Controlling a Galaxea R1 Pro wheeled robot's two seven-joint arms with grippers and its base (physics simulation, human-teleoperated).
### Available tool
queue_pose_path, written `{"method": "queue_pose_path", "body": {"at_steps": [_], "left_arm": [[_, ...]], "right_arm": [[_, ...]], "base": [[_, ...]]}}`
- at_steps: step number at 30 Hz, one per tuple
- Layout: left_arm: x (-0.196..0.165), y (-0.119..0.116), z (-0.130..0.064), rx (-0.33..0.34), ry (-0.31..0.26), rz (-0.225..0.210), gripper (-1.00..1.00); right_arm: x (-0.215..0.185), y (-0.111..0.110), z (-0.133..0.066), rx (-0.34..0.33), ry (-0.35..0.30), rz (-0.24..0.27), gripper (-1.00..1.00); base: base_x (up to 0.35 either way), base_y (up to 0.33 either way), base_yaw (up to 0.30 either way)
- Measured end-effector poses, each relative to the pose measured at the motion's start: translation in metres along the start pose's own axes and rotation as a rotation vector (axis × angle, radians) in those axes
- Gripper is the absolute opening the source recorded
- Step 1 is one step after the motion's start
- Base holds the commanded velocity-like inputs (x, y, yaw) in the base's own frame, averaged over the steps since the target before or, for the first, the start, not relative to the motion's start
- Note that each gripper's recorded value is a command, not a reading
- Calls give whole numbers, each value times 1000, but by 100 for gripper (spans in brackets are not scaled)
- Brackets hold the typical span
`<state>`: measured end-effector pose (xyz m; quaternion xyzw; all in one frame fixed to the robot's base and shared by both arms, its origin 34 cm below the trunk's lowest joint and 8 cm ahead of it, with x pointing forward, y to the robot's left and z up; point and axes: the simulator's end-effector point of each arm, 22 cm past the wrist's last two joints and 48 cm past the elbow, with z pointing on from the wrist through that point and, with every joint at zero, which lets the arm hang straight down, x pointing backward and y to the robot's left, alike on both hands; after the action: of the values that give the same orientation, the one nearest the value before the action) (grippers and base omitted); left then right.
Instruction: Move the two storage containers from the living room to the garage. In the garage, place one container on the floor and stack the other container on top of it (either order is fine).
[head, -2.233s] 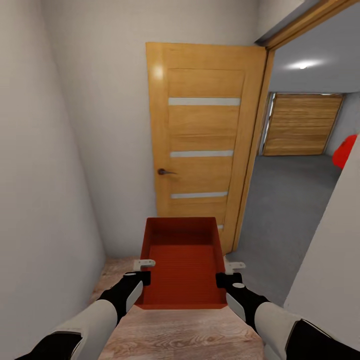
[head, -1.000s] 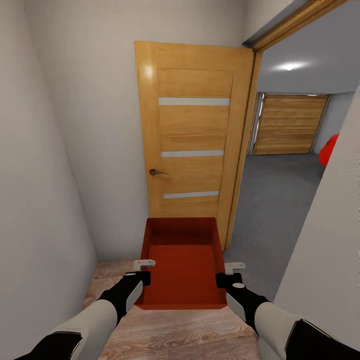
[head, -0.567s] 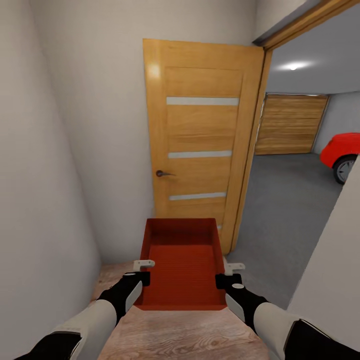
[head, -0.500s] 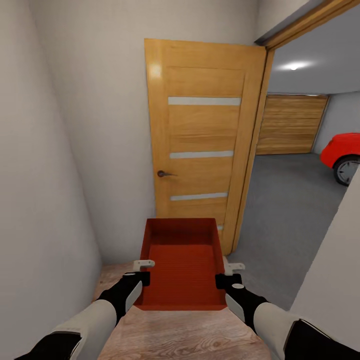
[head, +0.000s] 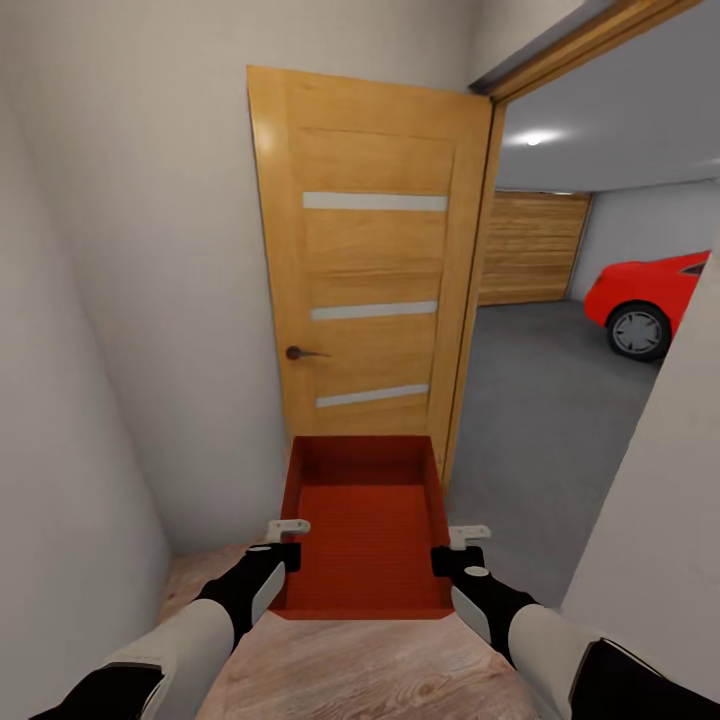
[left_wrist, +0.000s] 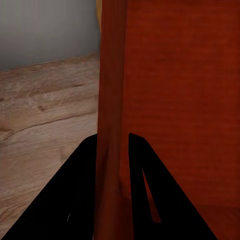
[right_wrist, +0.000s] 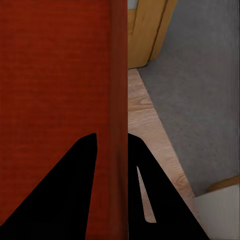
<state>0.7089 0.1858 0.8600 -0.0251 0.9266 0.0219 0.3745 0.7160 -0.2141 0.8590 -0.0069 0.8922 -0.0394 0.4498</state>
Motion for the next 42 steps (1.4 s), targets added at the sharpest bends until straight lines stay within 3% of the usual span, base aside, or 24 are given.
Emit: {"method": "queue_pose_path", "body": {"at_steps": [23,42], "left_arm": [[0,-1,0,0,-1,0,-100],[0,0,0,0,0,0,-100]], "right_arm": [[0,-1,0,0,-1,0,-100],[0,0,0,0,0,-1,-100]], "base": [[8,7,-281],[196,176,-39]]}}
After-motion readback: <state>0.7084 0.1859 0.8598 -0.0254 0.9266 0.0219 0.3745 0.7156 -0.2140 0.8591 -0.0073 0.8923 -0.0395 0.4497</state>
